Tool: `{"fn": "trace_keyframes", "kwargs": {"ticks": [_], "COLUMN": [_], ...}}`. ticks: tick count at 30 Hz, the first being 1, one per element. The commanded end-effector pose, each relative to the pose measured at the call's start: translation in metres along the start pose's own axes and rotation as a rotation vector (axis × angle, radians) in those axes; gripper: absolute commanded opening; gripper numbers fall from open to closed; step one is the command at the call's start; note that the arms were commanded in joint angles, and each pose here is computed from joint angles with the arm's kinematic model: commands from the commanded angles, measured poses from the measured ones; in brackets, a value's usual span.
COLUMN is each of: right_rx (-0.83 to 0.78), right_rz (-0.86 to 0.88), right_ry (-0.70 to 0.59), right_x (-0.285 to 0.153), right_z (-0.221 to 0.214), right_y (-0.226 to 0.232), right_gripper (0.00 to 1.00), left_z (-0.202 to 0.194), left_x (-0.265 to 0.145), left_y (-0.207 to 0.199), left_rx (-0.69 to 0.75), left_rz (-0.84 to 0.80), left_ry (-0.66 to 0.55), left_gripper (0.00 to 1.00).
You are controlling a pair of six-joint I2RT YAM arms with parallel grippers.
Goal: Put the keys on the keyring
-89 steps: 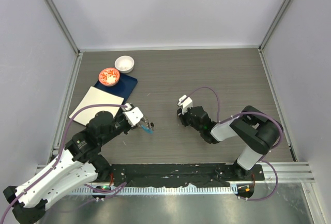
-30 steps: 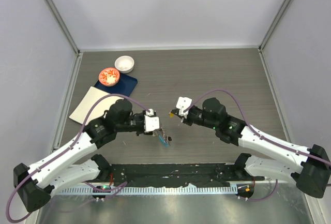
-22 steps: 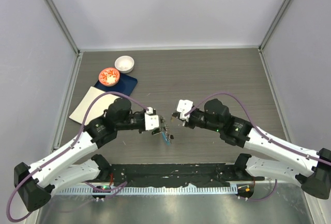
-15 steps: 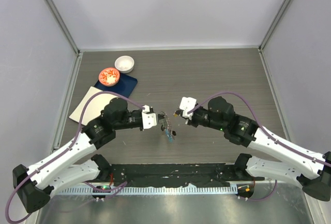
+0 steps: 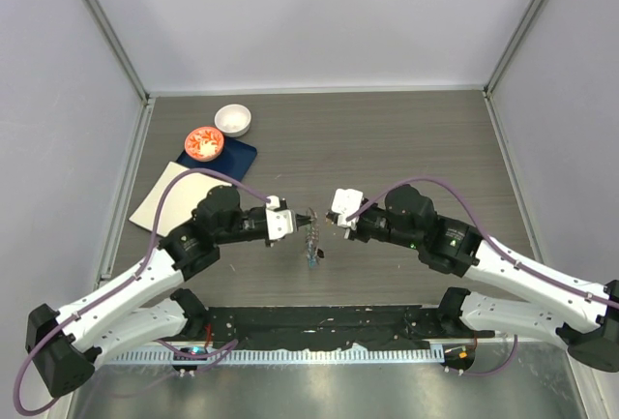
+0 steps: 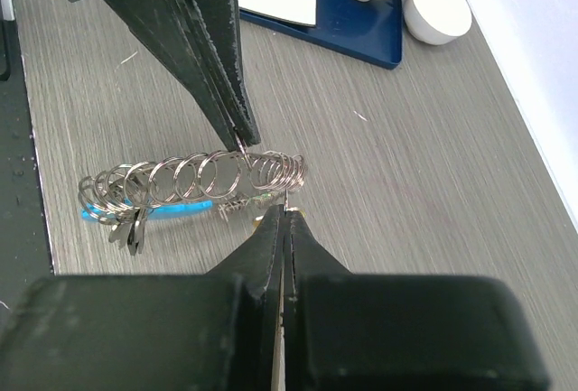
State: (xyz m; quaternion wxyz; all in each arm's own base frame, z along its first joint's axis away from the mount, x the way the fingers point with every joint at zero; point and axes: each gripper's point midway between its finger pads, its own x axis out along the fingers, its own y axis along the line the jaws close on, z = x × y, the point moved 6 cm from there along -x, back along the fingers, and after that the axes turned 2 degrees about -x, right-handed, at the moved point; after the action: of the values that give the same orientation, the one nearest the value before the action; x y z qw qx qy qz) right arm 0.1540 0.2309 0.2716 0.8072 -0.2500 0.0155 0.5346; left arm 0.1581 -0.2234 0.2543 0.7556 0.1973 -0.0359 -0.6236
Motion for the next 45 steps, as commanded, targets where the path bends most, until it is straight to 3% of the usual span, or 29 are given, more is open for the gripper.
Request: {"fn": "trace_keyframes", "kwargs": {"ticks": [1, 11, 21, 45], "right_rx": [-0.034, -0.012, -0.011, -0.036], "right_rz": [-0.016, -0.016, 0.062, 0.104], "right_ry": [0.020, 0.105, 0.103, 0.093], "right_x": [-0.003, -0.009, -0.009, -0.008], "right_z": [0.003, -0.023, -0.031, -0.027], "right_y": [-0.002, 0.007, 0.022, 0.030], "right_gripper": [0.01, 0.01, 0.01, 0.01], "left_z": [0.010, -0.005, -0.012, -0.011], "left_x": [0.001, 0.020, 0.035, 0.035], "left_y": [0.002, -0.011, -0.017, -0.015], "left_rx": [-0.024, -0.164, -0.190, -0.174], "left_rz": [0.042, -0.014, -0.106, -0.113], "left_ry": [-0.093, -0.156, -0.147, -0.138], "left_gripper": [0.00, 0.00, 0.00, 0.00]}}
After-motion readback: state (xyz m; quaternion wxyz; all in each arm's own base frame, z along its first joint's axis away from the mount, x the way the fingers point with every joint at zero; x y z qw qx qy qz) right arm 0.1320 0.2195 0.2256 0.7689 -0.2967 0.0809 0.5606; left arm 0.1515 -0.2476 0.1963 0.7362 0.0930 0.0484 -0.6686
